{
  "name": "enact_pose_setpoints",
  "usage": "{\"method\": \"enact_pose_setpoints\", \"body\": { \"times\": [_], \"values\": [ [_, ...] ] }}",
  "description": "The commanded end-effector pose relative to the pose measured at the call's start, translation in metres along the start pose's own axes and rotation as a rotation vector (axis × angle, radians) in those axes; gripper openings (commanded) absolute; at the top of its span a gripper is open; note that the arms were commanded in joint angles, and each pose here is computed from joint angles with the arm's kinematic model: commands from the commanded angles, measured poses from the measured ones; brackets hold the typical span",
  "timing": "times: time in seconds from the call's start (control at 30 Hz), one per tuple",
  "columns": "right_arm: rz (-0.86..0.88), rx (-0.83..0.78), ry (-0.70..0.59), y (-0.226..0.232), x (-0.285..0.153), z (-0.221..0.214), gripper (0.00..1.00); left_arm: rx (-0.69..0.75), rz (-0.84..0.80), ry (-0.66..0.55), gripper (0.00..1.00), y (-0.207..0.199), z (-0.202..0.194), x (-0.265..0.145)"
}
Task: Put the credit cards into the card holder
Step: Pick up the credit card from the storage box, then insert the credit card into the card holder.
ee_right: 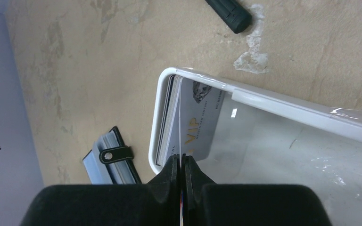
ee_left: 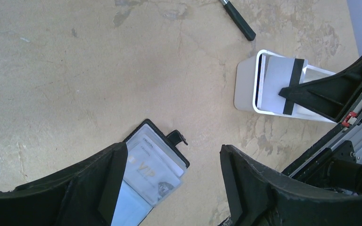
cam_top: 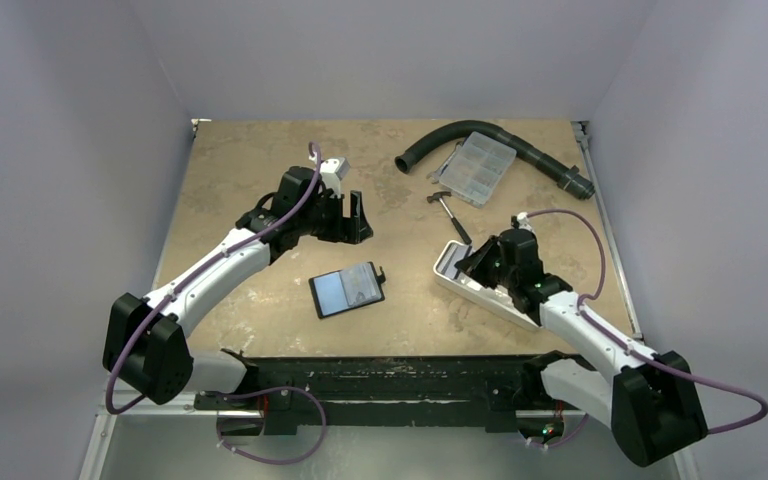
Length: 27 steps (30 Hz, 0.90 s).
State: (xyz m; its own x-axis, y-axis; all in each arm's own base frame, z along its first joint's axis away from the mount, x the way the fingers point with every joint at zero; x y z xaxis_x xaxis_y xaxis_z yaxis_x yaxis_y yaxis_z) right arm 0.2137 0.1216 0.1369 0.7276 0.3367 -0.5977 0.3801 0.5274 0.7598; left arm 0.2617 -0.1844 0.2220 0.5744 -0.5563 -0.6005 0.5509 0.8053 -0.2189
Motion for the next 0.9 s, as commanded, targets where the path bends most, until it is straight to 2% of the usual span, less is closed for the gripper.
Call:
{"method": "enact_pose_setpoints", "body": {
  "times": [0.0,0.07,0.13,0.23,0.33,0.43,0.5,0.6,0.73,0.87],
  "values": [
    [-0.045,-0.043,-0.037,0.005,-0.011,0.009,0.00,0.024,-0.023,-0.033,0.76,0.000,0.006,0.003],
    [-0.058,-0.073,-0.042,0.006,-0.016,0.010,0.00,0.016,-0.032,-0.031,0.79,-0.001,0.006,0.003],
    [-0.049,-0.105,-0.046,0.008,-0.024,0.012,0.00,0.007,-0.058,-0.027,0.94,-0.003,0.005,0.005],
    [0.018,-0.207,-0.085,0.019,-0.036,0.019,0.00,-0.015,-0.095,-0.009,0.99,-0.006,0.005,0.008],
    [0.182,-0.347,-0.081,0.043,-0.048,0.022,0.00,-0.031,-0.133,-0.016,1.00,-0.011,0.005,0.006],
    [0.374,-0.491,0.039,0.070,-0.053,0.016,0.00,-0.055,-0.261,-0.054,0.98,-0.023,0.004,0.000],
    [0.523,-0.544,0.217,0.083,-0.055,0.002,0.00,-0.069,-0.378,-0.103,0.95,-0.032,0.004,-0.008],
    [0.765,-0.519,0.447,0.096,-0.066,-0.018,0.00,-0.097,-0.536,-0.221,0.95,-0.047,0.003,-0.028],
    [0.960,-0.478,0.540,0.105,-0.082,-0.031,0.00,-0.186,-0.663,-0.322,0.94,-0.059,0.001,-0.049],
    [1.044,-0.455,0.613,0.108,-0.089,-0.046,0.00,-0.254,-0.770,-0.400,0.93,-0.067,0.001,-0.062]
  ]
}}
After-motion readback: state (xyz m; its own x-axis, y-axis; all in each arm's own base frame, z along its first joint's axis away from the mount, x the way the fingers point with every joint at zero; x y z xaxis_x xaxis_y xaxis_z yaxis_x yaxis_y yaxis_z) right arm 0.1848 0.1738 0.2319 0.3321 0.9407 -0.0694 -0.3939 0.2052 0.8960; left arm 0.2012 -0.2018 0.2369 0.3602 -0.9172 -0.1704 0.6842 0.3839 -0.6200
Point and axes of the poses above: each gripper's point midway between its finger pads, its own x axis out along the fingers, its own y axis along the line the jaws close on, z = x × y, the point moved 8 cm from there along -x, back along the fingers, and after that the axes turned 15 degrees about x, right-handed, at the moved point
